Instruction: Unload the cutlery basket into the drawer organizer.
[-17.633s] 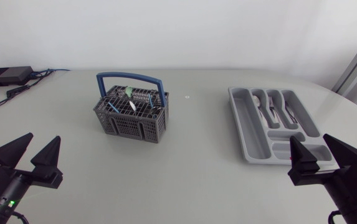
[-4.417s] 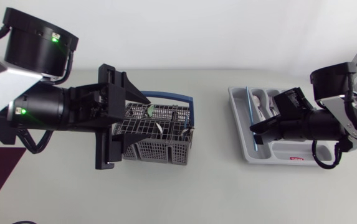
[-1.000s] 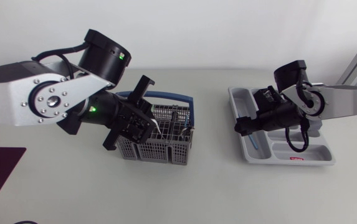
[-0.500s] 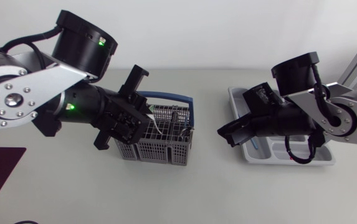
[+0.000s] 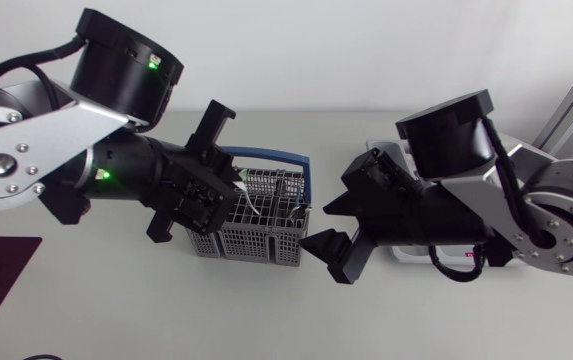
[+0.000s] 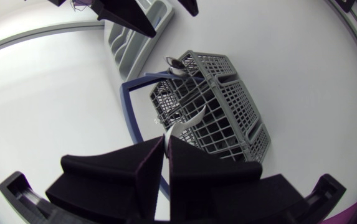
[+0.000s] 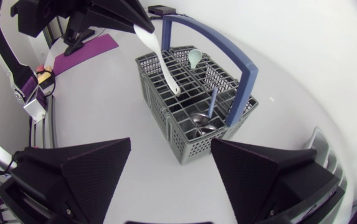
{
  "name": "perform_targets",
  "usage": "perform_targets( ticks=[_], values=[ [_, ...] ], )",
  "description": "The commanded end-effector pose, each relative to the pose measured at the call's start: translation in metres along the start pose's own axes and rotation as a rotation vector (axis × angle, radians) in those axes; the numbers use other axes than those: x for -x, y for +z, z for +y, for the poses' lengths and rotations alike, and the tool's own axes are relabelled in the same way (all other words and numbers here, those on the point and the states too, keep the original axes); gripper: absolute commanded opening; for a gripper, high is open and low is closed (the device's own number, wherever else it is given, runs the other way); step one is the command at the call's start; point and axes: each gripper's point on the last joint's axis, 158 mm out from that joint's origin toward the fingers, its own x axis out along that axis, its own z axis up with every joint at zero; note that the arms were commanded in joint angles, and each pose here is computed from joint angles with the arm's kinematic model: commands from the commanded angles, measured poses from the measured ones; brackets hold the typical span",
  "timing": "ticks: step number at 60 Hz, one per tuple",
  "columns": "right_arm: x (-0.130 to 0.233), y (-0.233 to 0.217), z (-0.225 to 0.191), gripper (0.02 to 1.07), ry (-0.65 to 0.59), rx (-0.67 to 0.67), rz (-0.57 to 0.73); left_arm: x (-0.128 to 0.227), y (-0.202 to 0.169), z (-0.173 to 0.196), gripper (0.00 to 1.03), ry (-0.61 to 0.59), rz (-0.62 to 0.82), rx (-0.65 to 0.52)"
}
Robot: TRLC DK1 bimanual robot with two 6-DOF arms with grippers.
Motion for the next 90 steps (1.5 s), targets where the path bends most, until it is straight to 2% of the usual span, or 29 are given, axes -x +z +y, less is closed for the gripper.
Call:
perform_targets(
  ticks=[1, 20, 27, 42, 46, 55, 65, 72, 86, 90],
  values=[
    [-0.009, -0.014, 0.007, 0.95, 0.018, 0.014, 0.031, 0.004, 0.001, -0.003, 0.19, 0.002, 0.005, -0.002],
    [-0.004, -0.013, 0.018, 0.95, 0.005, 0.062, 0.02, 0.025, 0.001, 0.011, 0.19, 0.042, 0.004, 0.024],
    [0.005, -0.012, 0.021, 0.95, -0.024, 0.099, 0.0, 0.04, 0.007, 0.025, 0.19, 0.069, -0.011, 0.109],
    [0.032, -0.003, 0.016, 0.95, -0.104, 0.154, -0.08, 0.056, 0.013, 0.045, 0.19, 0.033, -0.031, 0.485],
    [0.039, -0.002, 0.014, 0.95, -0.125, 0.165, -0.1, 0.055, 0.022, 0.044, 0.19, -0.015, -0.042, 0.614],
    [0.048, 0.005, 0.01, 0.95, -0.198, 0.207, -0.136, 0.043, 0.043, 0.043, 0.19, -0.071, -0.075, 0.816],
    [0.055, 0.013, 0.008, 0.95, -0.282, 0.26, -0.184, 0.035, 0.064, 0.047, 0.19, -0.129, -0.118, 0.972],
    [0.055, 0.016, 0.006, 0.95, -0.358, 0.311, -0.215, 0.029, 0.076, 0.053, 0.19, -0.215, -0.179, 1.139],
    [0.054, 0.024, -0.006, 0.94, -0.461, 0.361, -0.255, 0.015, 0.072, 0.054, 0.19, -0.308, -0.216, 1.348],
    [0.052, 0.025, -0.007, 0.88, -0.491, 0.385, -0.258, 0.012, 0.073, 0.048, 0.19, -0.361, -0.223, 1.405]
  ],
)
